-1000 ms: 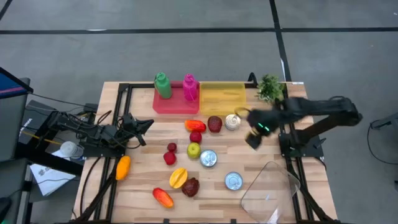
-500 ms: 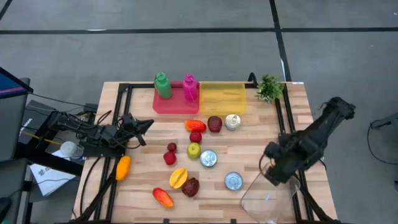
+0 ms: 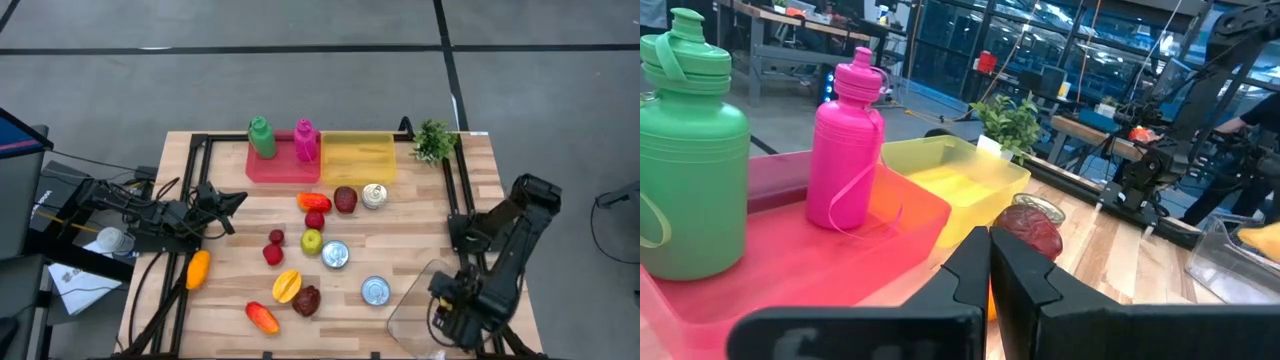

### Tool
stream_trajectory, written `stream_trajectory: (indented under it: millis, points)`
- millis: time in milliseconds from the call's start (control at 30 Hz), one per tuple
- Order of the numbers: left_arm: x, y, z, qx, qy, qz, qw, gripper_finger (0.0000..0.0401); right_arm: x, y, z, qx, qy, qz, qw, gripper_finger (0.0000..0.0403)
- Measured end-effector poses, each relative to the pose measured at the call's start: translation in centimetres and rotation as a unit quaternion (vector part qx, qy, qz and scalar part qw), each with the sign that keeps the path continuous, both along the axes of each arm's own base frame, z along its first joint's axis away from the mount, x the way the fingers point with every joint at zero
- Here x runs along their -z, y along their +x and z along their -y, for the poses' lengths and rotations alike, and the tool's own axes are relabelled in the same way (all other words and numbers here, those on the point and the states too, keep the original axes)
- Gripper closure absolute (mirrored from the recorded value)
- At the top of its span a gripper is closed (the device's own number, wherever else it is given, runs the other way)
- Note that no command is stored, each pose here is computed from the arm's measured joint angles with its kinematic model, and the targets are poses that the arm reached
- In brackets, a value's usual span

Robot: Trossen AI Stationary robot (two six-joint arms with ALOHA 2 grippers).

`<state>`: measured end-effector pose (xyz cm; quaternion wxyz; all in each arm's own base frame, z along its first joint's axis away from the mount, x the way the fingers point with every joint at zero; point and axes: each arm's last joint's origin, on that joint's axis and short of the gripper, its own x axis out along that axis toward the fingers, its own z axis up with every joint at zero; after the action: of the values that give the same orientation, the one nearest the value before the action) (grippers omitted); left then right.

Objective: Pick & Place Food Item
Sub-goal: Put the pear into the transparent bin

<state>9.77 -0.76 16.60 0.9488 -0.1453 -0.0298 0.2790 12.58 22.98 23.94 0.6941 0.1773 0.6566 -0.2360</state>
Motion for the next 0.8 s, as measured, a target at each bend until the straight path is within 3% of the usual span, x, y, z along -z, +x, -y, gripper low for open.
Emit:
stream_trajectory:
  millis: [200, 433, 800]
  points:
    - [0.0, 0.0, 0.0, 0.000, 0.000, 0.000, 1.000, 0.0400, 2.6, -0.9, -0.2, 0.008, -0.014, 0.028, 0.999, 0.0099]
    - [0.0, 0.0, 0.0, 0.000, 0.000, 0.000, 1.000, 0.0400, 5.1, -1.2, -0.5, 0.004, 0.031, 0.038, 0.999, 0.0099]
    - [0.0, 0.0, 0.0, 0.000, 0.000, 0.000, 1.000, 0.0400, 5.7, -1.8, 0.3, -0.003, 0.008, -0.005, 1.000, 0.0099]
